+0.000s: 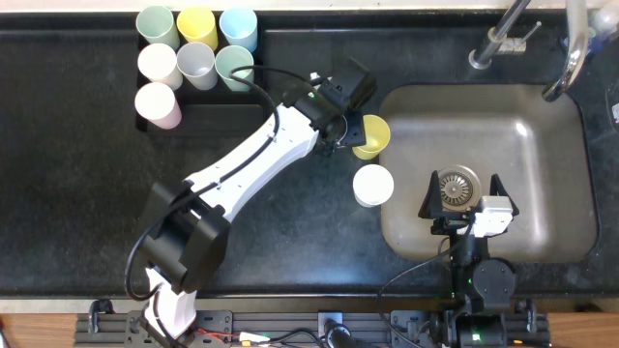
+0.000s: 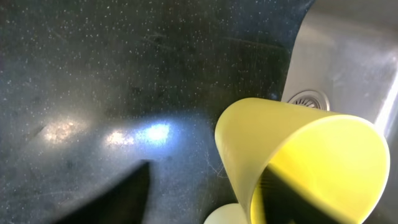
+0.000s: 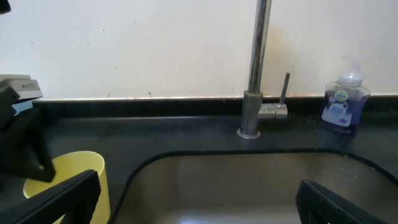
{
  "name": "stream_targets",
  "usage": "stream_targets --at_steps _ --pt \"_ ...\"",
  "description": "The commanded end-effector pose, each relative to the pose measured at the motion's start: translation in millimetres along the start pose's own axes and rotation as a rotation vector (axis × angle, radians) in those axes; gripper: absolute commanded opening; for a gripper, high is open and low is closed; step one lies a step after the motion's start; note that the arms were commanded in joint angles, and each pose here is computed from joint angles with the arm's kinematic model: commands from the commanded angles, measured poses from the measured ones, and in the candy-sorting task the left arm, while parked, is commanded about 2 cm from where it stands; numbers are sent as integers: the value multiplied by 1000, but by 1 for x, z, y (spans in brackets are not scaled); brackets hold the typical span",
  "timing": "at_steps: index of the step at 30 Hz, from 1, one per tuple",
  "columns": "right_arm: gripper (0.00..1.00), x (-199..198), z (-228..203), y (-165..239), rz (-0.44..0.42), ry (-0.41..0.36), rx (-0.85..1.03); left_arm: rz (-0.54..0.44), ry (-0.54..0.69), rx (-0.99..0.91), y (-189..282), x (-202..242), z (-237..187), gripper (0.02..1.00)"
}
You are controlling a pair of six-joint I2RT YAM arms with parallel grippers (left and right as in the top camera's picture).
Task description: Store Cups
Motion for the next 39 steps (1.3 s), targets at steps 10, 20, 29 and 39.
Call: stream_targets --at_steps 10,20,29,39 --pt "998 0 -4 0 -2 0 1 -28 13 -75 8 -8 19 38" --pt "998 0 -4 0 -2 0 1 -133 153 -209 101 18 85 36" --pt "998 0 -4 0 -2 0 1 27 570 -261 177 167 145 36" --pt "996 0 -4 0 -2 0 1 179 765 -224 158 232 161 36"
Point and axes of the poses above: each gripper's point midway between its finger pads, its own y axis back along the fingers, its own x axis along the line the jaws close on, z = x × y, the point moved 1 cm from there along y, back along the fingers, and after that the axes turned 14 degrees about y, right-handed, at the moved point
